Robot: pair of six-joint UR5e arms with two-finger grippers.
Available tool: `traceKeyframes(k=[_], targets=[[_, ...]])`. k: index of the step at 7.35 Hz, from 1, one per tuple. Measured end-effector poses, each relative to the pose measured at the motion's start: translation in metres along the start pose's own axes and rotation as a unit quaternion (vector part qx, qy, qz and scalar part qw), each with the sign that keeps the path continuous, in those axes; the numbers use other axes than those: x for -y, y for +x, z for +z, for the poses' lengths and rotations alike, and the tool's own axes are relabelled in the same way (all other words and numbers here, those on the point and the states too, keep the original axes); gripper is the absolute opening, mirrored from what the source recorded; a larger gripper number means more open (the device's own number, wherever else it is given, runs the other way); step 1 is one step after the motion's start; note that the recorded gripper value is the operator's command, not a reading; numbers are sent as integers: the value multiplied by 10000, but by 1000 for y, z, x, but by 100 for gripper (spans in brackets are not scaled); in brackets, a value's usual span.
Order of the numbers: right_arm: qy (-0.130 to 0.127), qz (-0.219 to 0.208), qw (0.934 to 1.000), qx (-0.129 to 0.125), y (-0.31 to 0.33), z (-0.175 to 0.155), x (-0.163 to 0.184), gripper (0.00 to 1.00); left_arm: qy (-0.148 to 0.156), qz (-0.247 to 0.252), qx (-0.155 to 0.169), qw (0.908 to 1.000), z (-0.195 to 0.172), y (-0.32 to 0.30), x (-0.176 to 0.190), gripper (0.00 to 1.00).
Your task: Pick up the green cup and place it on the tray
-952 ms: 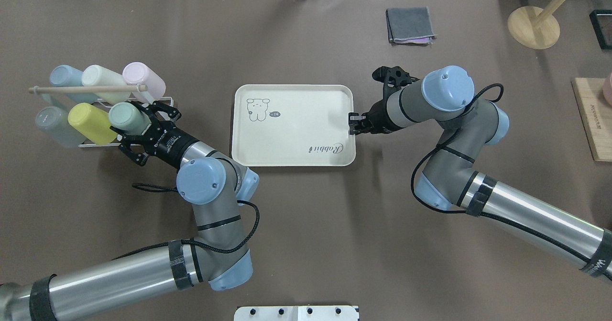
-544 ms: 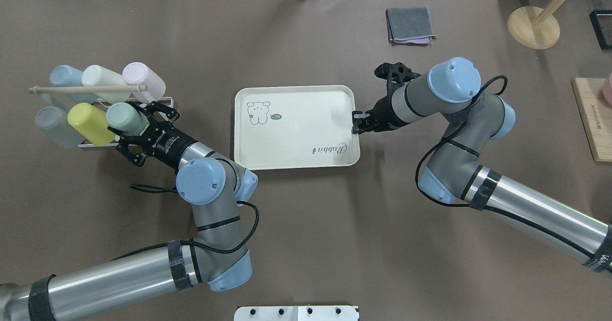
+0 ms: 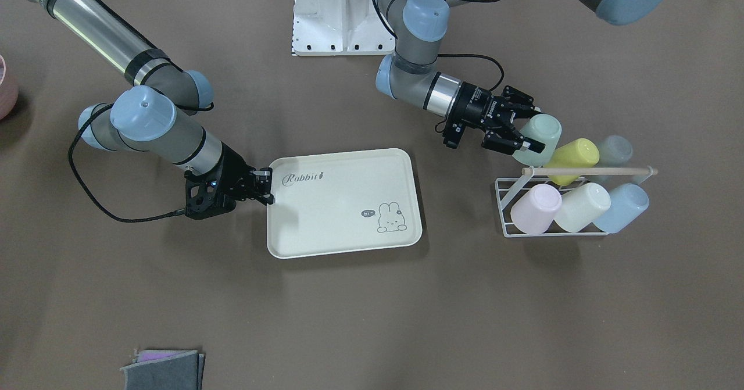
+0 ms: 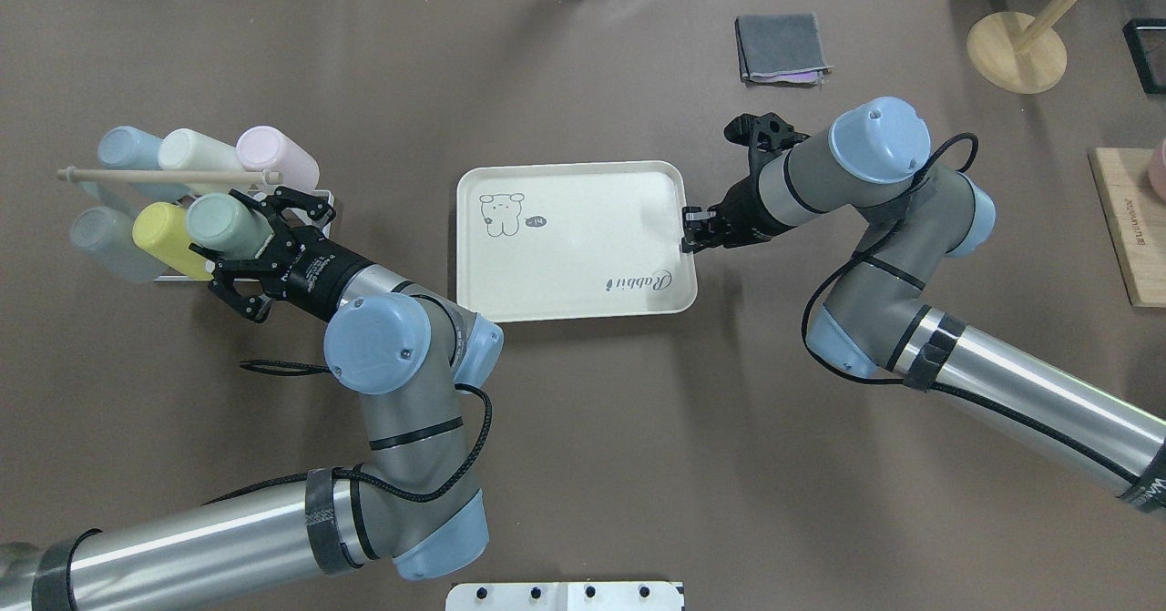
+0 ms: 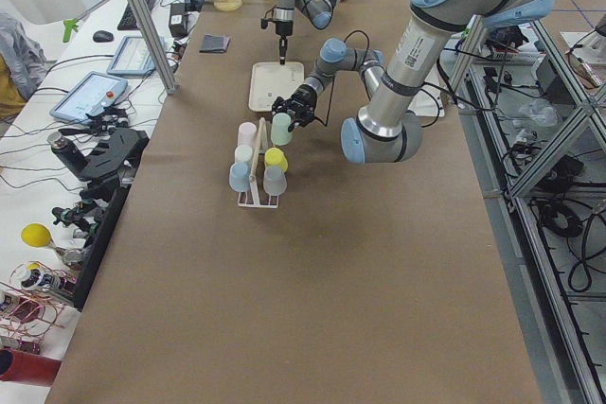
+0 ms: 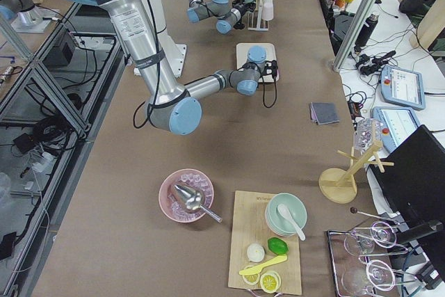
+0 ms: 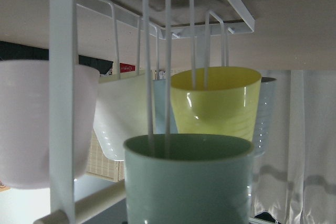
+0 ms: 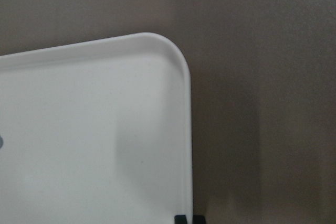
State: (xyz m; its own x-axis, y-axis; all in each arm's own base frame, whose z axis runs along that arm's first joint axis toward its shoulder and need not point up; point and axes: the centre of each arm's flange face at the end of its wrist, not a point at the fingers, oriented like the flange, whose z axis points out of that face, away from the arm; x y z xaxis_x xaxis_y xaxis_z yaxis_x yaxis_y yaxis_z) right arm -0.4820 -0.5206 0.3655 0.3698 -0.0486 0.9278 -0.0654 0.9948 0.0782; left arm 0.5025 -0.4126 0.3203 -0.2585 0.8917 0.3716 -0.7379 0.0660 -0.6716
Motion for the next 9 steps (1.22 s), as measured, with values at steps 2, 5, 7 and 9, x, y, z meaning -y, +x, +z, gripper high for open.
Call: traceKeyframes(k=[2, 5, 7, 9], targets=[[-6, 63, 10000, -4, 1, 1, 0, 100, 276, -195, -122, 9994, -10, 5, -36, 4], [105, 149, 9998, 2, 10, -18, 19, 100, 864, -887, -555, 9908, -36, 3, -70, 4], [159, 322, 9994, 18, 18, -57, 47, 100, 1332, -2083, -1034, 9634, -57, -2, -73, 3], [266, 513, 9983, -82, 30, -109, 58, 100, 2048, -3532, -1575, 8992, -78, -13, -65, 1]])
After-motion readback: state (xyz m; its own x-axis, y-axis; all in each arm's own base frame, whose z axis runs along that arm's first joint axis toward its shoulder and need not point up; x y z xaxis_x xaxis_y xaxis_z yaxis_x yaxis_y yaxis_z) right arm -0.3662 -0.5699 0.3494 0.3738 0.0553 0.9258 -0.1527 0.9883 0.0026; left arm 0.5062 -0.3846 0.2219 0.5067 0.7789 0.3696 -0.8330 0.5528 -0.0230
